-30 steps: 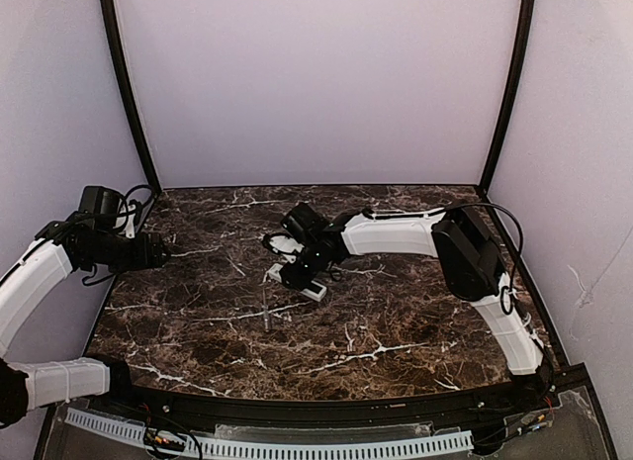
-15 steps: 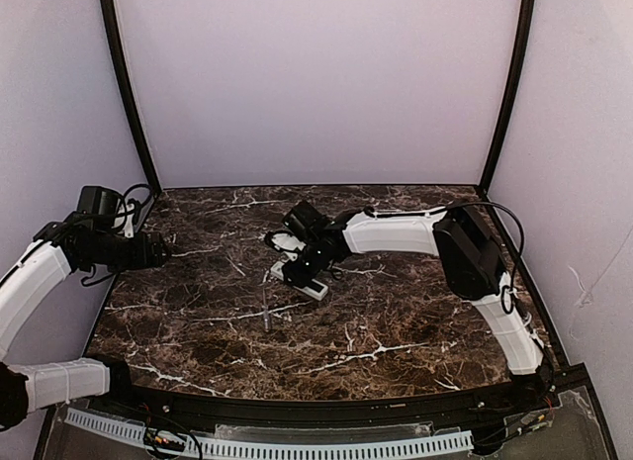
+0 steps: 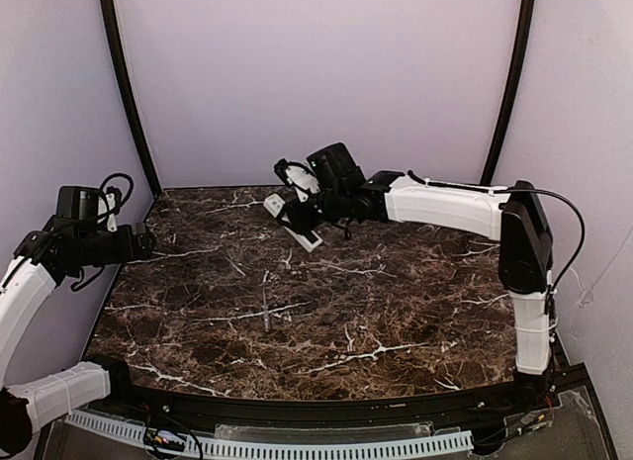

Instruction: Unload the batteries from the remote control

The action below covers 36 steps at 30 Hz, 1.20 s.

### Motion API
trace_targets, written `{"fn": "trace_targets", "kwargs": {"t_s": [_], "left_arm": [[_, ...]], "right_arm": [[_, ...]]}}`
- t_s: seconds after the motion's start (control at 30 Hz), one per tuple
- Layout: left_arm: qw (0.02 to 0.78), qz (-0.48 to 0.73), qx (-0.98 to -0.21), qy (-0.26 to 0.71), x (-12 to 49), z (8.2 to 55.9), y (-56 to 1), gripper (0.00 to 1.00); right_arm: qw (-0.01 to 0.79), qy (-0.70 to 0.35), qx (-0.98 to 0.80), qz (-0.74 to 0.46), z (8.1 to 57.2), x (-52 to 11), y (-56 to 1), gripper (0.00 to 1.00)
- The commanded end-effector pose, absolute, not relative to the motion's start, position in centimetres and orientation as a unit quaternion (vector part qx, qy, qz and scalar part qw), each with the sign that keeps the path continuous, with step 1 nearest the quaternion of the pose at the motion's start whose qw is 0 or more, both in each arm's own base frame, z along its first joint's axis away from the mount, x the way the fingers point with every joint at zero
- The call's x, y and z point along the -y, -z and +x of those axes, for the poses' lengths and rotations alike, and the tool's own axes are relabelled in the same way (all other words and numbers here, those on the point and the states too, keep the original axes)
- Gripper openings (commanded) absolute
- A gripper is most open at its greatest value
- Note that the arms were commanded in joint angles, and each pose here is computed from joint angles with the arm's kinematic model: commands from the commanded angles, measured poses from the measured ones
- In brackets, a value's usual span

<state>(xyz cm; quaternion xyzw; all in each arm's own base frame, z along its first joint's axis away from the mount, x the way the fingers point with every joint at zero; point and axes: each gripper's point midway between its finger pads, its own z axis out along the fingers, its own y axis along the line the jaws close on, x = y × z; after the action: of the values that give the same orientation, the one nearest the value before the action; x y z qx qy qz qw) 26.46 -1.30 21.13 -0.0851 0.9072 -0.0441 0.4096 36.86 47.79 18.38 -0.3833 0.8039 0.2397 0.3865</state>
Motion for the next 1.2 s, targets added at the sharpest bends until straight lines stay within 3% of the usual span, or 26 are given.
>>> {"fn": "trace_targets", "kwargs": {"t_s": [0.0, 0.2, 0.37, 0.57, 0.9, 1.17], "left_arm": [[0.443, -0.061, -0.889, 0.094, 3.0, 26.5, -23.9, 0.99], [0.504, -0.008, -0.843, 0.186, 6.3, 27.3, -28.0, 0.98], [0.499, 0.035, -0.813, 0.297, 10.1, 27.8, -30.1, 0.93], [0.486, 0.126, -0.734, 0.457, 16.2, 27.1, -33.6, 0.9], [0.461, 0.273, -0.628, 0.564, 26.0, 24.3, -38.2, 0.88], [0.455, 0.326, -0.595, 0.576, 30.6, 23.3, -38.9, 0.87]], "right_arm": [[0.445, -0.326, -0.768, -0.325, 37.7, -48.0, -25.6, 0.13], [0.492, -0.458, -0.702, -0.234, 37.6, -45.8, -34.8, 0.08], [0.549, -0.508, -0.644, -0.165, 35.9, -42.0, -39.5, 0.05], [0.573, -0.584, -0.561, -0.128, 32.8, -39.1, -42.1, 0.01], [0.554, -0.694, -0.435, -0.152, 27.6, -37.2, -43.9, 0.0], [0.527, -0.72, -0.419, -0.169, 26.1, -38.8, -44.1, 0.0]]}}
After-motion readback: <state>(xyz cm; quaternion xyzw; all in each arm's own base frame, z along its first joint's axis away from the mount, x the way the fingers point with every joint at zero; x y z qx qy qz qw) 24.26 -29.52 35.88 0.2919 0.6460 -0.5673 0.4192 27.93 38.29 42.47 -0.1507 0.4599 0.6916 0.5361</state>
